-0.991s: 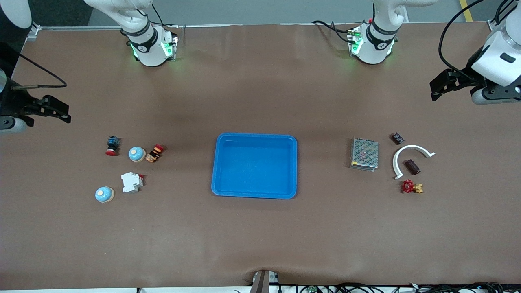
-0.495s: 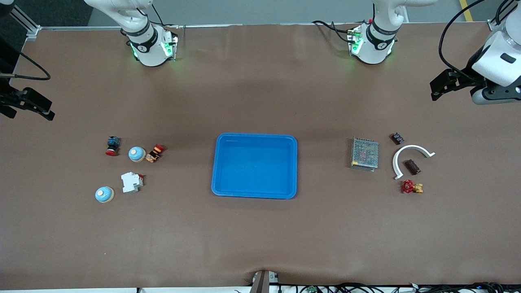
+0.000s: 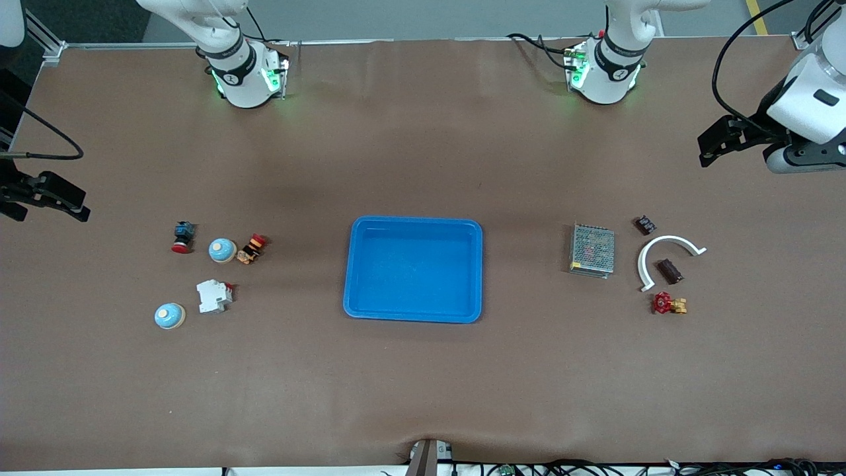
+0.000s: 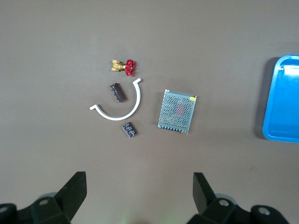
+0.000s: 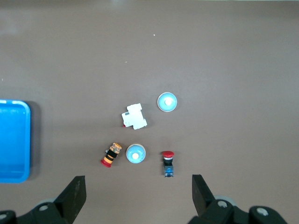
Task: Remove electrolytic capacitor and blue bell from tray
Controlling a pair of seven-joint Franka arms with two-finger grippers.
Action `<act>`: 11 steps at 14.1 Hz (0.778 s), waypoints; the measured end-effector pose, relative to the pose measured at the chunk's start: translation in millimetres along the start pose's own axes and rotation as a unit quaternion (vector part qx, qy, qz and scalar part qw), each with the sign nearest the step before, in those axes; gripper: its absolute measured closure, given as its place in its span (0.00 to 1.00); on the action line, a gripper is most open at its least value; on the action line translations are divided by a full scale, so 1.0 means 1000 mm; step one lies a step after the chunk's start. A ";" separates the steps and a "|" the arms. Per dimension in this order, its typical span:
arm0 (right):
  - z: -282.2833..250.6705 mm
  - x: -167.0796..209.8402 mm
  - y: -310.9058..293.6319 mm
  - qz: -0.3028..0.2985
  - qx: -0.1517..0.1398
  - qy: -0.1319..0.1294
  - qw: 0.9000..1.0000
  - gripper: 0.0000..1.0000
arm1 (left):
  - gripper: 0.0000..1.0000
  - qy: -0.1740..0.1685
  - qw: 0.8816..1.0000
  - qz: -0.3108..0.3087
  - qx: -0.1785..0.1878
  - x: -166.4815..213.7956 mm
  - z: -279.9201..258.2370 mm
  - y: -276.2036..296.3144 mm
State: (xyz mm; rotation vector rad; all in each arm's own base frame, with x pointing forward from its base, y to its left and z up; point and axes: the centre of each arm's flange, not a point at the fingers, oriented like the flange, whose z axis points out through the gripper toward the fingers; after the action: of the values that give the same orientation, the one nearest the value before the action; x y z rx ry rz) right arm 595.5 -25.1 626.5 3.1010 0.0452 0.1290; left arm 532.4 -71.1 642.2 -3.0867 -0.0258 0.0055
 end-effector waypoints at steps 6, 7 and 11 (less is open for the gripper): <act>-0.001 0.000 0.002 0.055 0.000 -0.001 0.999 0.00 | 0.00 0.000 1.000 0.000 -0.004 0.002 0.000 0.000; -0.001 0.000 0.001 0.055 0.000 -0.001 0.998 0.00 | 0.00 0.001 1.000 -0.001 -0.004 0.002 -0.001 0.000; 0.000 0.000 0.000 0.038 0.000 -0.003 0.999 0.00 | 0.00 0.003 1.000 -0.001 -0.005 0.002 -0.003 0.000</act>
State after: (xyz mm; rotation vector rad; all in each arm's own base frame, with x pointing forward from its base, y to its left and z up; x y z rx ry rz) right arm 595.1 -25.6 626.9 3.1037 -0.0731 0.1231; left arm 534.1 -71.1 645.4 -3.0961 -0.0284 -0.0043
